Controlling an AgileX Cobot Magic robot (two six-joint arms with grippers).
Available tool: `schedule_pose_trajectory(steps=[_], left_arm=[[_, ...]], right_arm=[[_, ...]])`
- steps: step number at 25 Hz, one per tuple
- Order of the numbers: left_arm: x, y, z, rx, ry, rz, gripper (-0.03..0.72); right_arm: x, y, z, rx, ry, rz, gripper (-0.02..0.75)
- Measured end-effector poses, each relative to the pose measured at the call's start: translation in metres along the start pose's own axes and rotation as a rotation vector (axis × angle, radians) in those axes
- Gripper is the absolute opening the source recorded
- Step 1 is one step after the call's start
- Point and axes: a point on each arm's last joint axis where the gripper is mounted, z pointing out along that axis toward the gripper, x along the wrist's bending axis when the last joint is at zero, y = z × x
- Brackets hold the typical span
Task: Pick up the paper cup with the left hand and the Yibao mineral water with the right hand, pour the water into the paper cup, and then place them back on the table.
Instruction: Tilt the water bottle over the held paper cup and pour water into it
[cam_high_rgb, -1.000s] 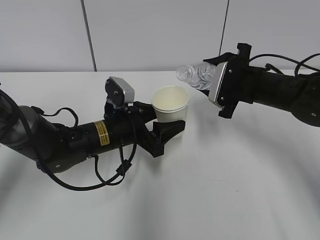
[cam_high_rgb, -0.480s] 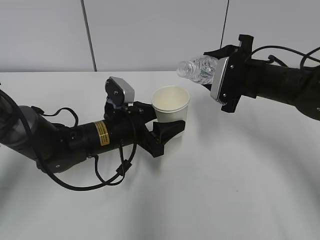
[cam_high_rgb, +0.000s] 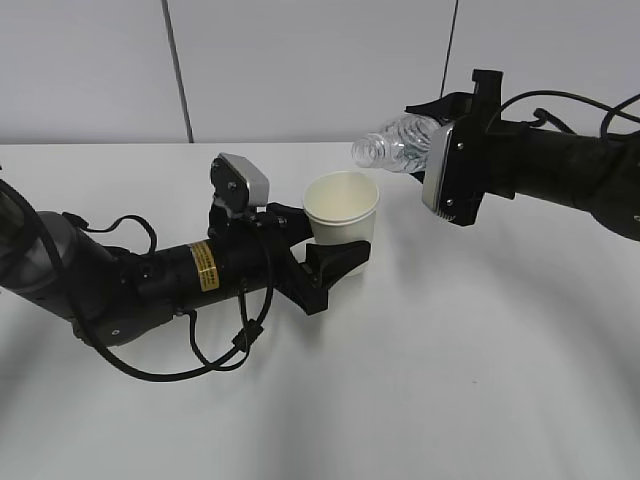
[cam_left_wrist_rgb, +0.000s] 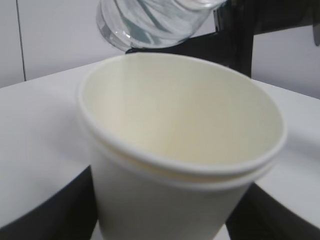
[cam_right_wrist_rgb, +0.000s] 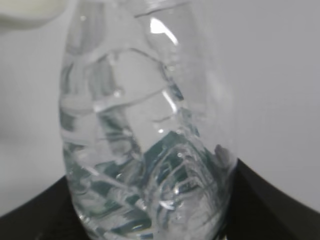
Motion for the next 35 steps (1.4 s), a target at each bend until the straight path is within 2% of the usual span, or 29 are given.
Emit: schedule_pose_trajectory(steps=[35], left_arm=[[-0.0025,-0.0010,0.0000,0.011,-0.028,0.014,0.451]], right_arm=[[-0.0019,-0.0024,0.0000,0.028,-0.018,-0.148,0.482]])
